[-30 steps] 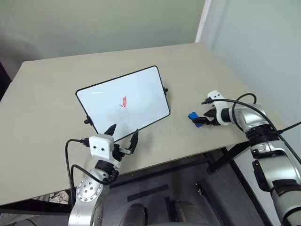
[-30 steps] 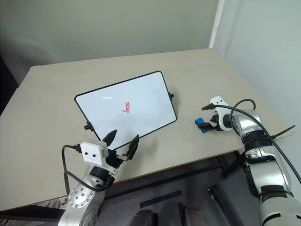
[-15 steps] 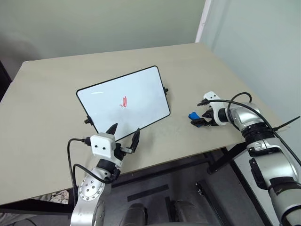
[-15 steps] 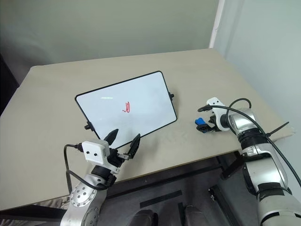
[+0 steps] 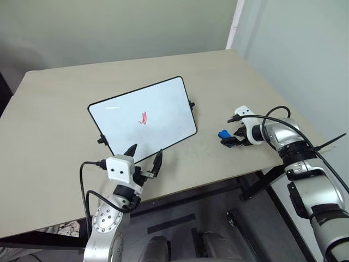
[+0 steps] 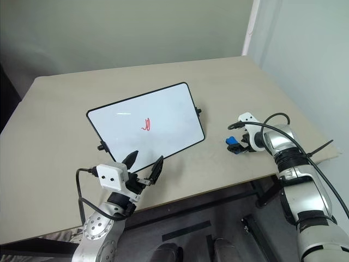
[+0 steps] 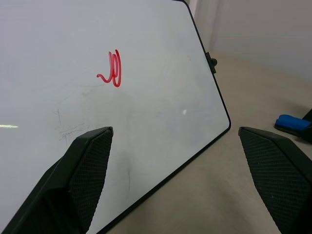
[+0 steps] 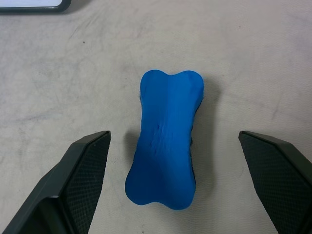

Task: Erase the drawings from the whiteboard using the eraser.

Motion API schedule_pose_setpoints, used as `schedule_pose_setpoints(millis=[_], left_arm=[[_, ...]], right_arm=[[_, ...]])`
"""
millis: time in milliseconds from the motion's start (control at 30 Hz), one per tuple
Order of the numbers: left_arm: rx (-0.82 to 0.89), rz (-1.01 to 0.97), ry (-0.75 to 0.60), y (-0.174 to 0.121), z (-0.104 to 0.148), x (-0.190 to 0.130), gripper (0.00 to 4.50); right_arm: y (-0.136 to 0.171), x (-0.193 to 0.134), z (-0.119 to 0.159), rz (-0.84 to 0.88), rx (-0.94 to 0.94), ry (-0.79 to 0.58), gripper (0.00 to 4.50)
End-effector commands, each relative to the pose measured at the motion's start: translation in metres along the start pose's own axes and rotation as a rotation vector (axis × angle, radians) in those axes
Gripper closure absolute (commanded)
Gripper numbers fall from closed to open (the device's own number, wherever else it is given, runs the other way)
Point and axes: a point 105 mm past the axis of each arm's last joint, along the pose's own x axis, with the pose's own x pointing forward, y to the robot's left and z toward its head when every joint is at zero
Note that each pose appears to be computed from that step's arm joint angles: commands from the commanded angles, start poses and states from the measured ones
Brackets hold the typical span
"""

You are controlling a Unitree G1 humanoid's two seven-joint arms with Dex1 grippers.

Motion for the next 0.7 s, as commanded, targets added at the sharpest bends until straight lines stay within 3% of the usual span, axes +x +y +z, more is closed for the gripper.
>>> schedule_pose_setpoints(millis=[33, 500, 667, 700], left_arm=[[0.006, 0.007, -0.033, 0.0013, 0.0073, -0.0013, 0.00], [0.005, 0.003, -0.030, 0.0013, 0.0069, -0.0020, 0.00], [0.002, 0.004, -0.030, 0.0014, 0.0068, -0.0010, 0.00], [0.001, 0.004, -0.030, 0.0014, 0.0068, -0.0009, 0.00]], right_arm=[[0.0000, -0.0048, 0.0118, -0.002, -0.020, -0.023, 0.03], [0.0050, -0.0047, 0.0184, 0.015, -0.032, -0.033, 0.03], [0.0058, -0.0048, 0.0203, 0.016, -0.033, -0.037, 1.28], [0.0058, -0.0049, 0.0202, 0.016, -0.032, -0.037, 1.28]])
